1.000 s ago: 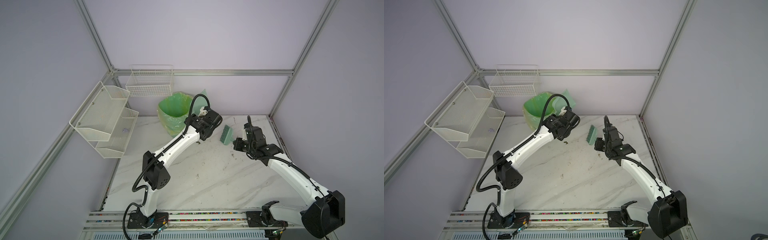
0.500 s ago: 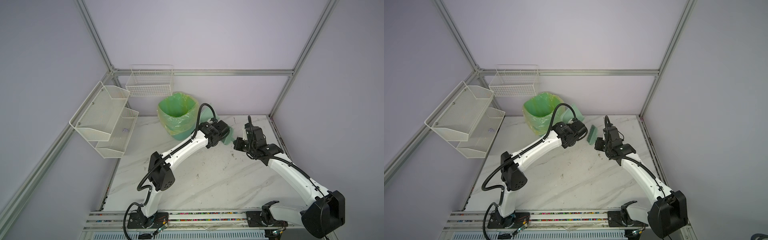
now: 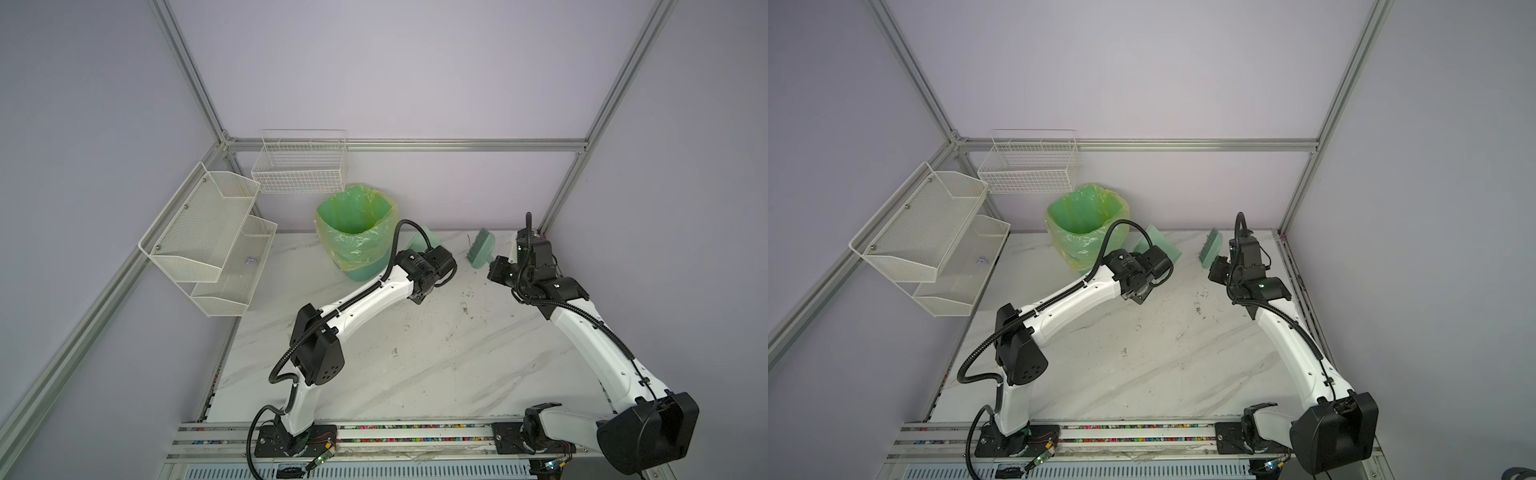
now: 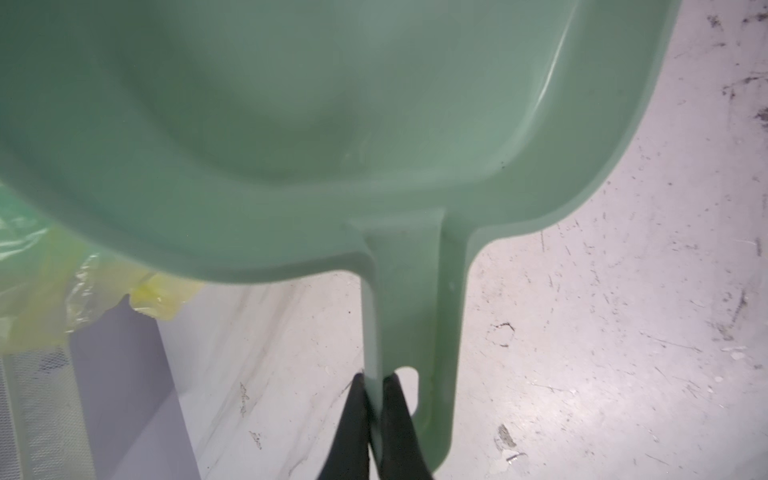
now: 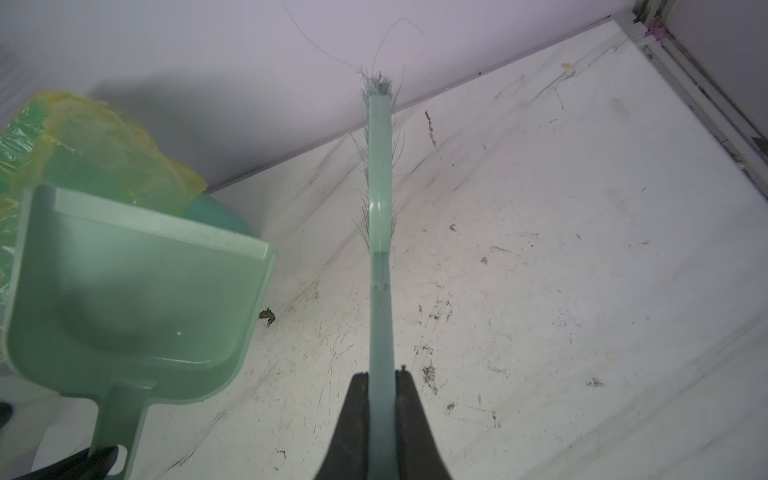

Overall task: Sweep away the paper scraps from the table
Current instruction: 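Lower the empty dustpan onto the table beside the brush with the left gripper, then lay the brush into the dustpan with the right gripper while the left holds it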

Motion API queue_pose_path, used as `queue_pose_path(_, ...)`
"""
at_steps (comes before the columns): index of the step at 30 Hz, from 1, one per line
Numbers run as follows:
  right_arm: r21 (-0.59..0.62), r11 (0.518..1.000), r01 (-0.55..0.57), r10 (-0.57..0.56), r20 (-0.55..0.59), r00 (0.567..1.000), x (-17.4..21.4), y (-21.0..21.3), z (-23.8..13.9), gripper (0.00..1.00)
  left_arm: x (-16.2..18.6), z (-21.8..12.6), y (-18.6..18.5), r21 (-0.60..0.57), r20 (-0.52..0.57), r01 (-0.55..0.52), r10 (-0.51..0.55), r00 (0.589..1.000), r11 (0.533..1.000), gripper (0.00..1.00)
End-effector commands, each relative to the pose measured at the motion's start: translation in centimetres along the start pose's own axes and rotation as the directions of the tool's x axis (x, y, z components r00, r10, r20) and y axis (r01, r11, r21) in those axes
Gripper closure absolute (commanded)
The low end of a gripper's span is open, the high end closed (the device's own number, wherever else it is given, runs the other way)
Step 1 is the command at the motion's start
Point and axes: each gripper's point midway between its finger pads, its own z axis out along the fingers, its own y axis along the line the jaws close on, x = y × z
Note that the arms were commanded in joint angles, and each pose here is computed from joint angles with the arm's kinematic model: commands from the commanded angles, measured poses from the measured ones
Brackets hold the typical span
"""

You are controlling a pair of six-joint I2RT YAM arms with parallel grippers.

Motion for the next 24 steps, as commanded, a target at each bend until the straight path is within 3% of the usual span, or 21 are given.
queue_pose_path(1, -0.023, 1.000, 0.010, -0.010, 0.014, 1.000, -1.0, 0.6, -0.5, 1.00, 0.0, 0.0, -2.6, 0.128, 0.002, 0.047, -0.048, 0.999, 0.991, 1.00)
queue_pose_path(9, -0.141, 0.990, -0.015, 0.014, -0.008, 1.000, -0.3, 2.4, -0.3, 1.00, 1.1, 4.1, -7.0, 0.252, -0.090, 0.044, -0.022, 0.996, 0.967, 1.00)
queue_pose_path(14, -0.229, 0.973, -0.036, 0.039, 0.005, 0.999, -0.3, 3.7, -0.7, 1.00, 2.0, 6.5, -7.9, 0.255, -0.148, 0.047, -0.009, 0.989, 0.966, 1.00)
queue_pose_path(20, -0.349, 0.933, -0.091, 0.078, -0.049, 0.996, 1.8, 5.1, 0.5, 1.00, 2.2, 8.2, -7.8, 0.346, -0.195, 0.154, -0.090, 0.977, 0.925, 1.00)
queue_pose_path(24, -0.410, 0.901, -0.141, 0.113, -0.091, 0.989, 3.4, 5.5, 1.3, 1.00, 2.0, 8.6, -7.6, 0.365, -0.201, 0.170, -0.100, 0.974, 0.915, 1.00)
